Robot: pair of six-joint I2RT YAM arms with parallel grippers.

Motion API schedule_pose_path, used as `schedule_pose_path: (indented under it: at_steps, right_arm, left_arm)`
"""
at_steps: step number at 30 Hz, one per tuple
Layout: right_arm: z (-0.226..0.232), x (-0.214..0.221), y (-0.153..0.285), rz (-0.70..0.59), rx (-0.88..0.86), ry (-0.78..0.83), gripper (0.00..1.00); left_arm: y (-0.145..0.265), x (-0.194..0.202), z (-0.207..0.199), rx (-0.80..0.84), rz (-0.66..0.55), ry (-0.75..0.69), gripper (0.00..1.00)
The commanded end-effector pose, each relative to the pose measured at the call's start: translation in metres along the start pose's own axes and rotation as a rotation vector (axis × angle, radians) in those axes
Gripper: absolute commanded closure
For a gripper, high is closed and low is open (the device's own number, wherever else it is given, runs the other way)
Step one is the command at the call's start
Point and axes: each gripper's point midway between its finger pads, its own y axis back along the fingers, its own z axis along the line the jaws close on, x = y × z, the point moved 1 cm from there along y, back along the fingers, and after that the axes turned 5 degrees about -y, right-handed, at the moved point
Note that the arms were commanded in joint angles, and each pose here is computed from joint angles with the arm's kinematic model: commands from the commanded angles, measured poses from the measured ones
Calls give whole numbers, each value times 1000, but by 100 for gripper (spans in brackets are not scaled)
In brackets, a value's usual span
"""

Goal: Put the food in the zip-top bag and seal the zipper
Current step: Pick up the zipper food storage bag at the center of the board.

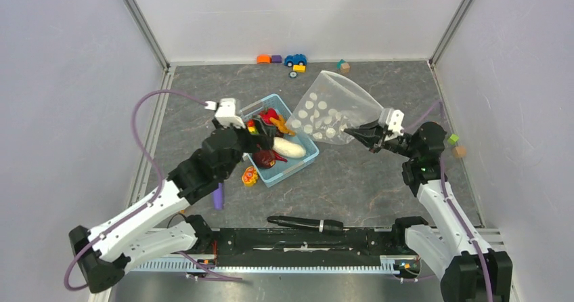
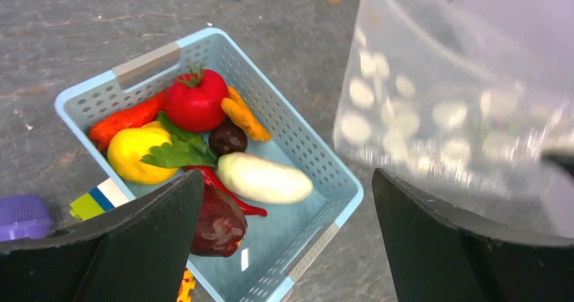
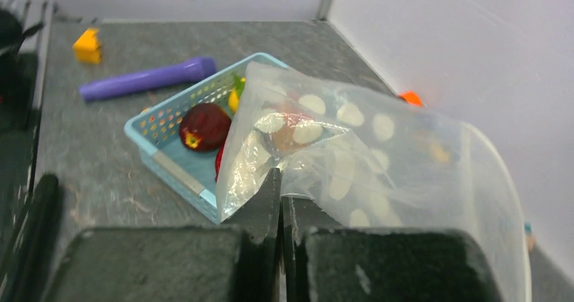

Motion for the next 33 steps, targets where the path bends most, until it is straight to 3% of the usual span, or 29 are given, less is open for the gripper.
schedule_pose_path:
  at_steps: [1,6,10,14,22,23,24,26,29,30,31,33]
  right_arm:
    - [37,-11,-4,-13,-311,383,100]
    - [65,-1,-6,-5,-447,546,100]
    - [74,4,-10,18,-473,583,100]
    - [82,6,-15,38,-505,597,100]
    - [92,5,-17,41,-541,612,100]
    - [92,6,-17,41,-542,613,100]
    - [93,7,-17,43,-543,610,100]
    - [91,9,-17,55,-537,604,100]
    - [87,10,-19,79,-513,568,100]
    - [85,12,-19,91,-499,547,100]
    - [83,11,-20,100,-483,524,99]
    - [77,11,-22,119,-433,465,76]
  left_arm:
    - [0,-14,10,7,24,247,0]
    - [-22,2,-19,223,146,294,0]
    - [-35,10,-51,400,227,336,0]
    - [-54,14,-68,463,244,392,0]
    - [-74,27,-69,457,269,358,0]
    - [-74,27,-69,461,266,354,4]
    - [-73,25,-71,472,259,350,14]
    - [-72,23,-72,487,248,335,40]
    - [-70,19,-74,513,229,309,90]
    - [-70,17,-75,524,218,296,98]
    - [-69,15,-77,547,204,273,98]
    - [-66,8,-84,614,157,201,98]
